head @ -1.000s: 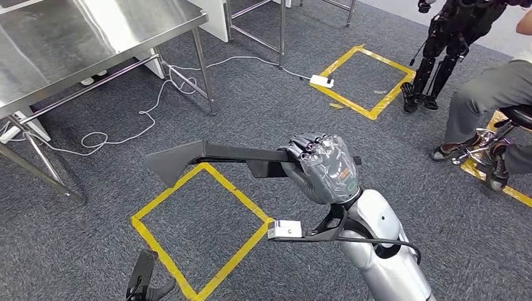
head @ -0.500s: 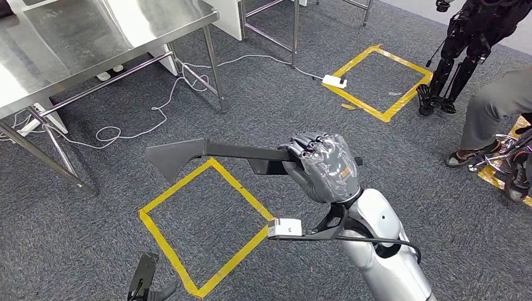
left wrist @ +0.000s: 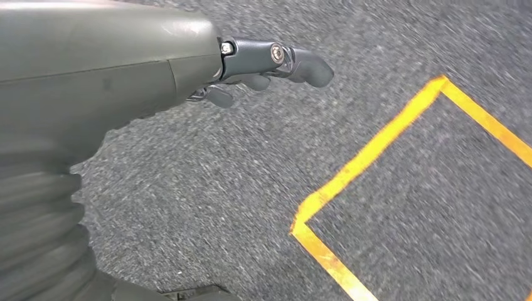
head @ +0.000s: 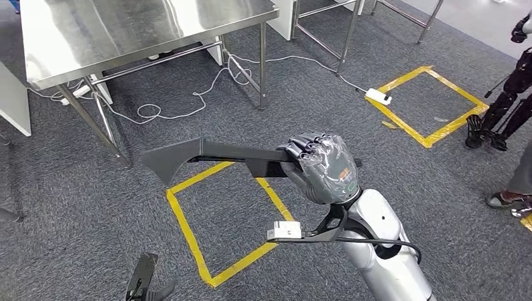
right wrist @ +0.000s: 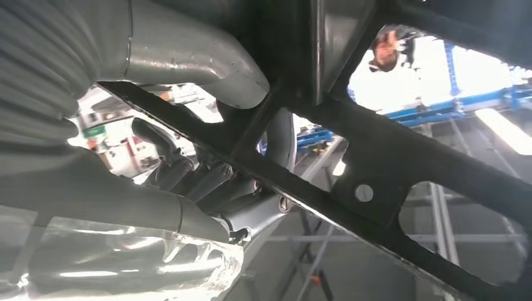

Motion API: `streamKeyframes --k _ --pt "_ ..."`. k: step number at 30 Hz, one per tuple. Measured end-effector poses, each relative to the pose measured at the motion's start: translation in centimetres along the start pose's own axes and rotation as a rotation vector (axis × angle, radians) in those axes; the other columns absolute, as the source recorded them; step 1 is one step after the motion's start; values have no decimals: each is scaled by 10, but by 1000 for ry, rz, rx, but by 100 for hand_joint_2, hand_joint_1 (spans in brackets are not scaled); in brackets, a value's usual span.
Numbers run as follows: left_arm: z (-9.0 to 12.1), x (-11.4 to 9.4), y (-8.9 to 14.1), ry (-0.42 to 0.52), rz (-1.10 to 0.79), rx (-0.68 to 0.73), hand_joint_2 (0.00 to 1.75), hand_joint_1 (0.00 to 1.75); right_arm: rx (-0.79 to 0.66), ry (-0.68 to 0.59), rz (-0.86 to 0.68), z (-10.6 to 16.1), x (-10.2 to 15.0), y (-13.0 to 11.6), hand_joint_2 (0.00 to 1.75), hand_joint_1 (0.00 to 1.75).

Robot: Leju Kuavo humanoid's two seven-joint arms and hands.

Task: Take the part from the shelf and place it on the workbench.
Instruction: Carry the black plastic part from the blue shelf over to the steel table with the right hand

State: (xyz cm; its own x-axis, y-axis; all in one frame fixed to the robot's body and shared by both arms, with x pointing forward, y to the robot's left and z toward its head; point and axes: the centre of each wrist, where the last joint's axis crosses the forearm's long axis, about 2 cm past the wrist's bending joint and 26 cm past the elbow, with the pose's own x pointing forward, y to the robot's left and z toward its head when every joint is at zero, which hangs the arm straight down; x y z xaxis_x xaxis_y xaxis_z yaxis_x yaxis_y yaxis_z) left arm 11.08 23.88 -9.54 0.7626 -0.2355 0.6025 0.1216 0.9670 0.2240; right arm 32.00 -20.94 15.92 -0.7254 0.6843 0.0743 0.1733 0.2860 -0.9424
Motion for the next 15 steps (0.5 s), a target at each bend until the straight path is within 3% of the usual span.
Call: streamKeyframes --k 15 --pt "1 -2 1 15 7 -4 175 0 -4 -4 -6 -2 1 0 175 166"
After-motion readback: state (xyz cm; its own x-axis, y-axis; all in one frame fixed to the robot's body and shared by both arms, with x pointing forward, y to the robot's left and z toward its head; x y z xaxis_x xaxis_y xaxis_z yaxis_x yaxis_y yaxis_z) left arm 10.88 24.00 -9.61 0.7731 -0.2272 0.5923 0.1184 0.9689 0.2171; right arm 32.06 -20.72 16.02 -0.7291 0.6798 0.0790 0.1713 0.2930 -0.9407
